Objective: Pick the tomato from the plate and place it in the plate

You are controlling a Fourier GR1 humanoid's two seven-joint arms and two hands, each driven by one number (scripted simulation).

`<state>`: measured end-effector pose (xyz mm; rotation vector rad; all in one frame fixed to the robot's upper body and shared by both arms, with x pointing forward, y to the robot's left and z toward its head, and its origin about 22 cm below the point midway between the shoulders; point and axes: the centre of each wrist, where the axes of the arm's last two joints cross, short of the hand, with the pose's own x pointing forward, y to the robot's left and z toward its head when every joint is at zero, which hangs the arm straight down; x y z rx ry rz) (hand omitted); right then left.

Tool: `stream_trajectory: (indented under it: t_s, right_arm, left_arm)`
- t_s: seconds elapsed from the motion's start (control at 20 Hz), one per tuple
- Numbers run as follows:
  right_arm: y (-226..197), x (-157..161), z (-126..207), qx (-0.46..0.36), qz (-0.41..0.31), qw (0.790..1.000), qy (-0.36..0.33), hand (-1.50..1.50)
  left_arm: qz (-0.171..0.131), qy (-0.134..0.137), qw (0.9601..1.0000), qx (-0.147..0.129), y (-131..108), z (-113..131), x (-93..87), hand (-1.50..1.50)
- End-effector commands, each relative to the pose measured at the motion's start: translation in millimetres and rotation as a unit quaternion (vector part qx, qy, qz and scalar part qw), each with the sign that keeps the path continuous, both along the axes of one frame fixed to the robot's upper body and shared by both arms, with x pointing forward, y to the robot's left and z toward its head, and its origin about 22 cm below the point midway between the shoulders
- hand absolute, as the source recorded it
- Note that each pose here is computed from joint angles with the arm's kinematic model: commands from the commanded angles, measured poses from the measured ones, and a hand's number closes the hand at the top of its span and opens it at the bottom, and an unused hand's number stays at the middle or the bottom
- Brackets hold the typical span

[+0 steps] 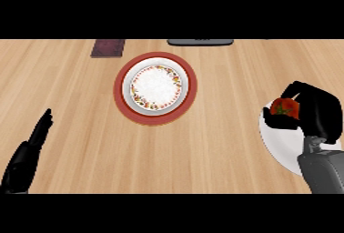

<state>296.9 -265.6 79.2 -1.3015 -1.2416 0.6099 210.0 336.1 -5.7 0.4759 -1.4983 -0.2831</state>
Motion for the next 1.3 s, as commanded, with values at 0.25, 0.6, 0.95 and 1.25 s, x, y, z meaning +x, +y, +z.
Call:
stream_trajectory:
  t_s: [0.25,0.6,0.95,1.25]
  right_arm:
    - [89,-30,87,0.046,0.146,0.983,-0.1,1.5]
    - [167,8,107,0.064,0.189,0.976,-0.085,1.5]
    - [208,56,105,0.109,0.177,0.975,-0.075,1.5]
    - [229,92,83,0.11,0.173,0.979,-0.001,1.5]
  left_arm:
    - [-0.006,0.001,1.0,0.002,14,6,-1.5,0.0]
    - [-0.014,0.0,0.9999,0.003,3,12,9.3,0.0]
    - [-0.018,-0.008,0.9998,0.002,-7,-5,16.1,0.0]
    - [-0.024,-0.011,0.9996,0.002,-12,16,18.9,0.0]
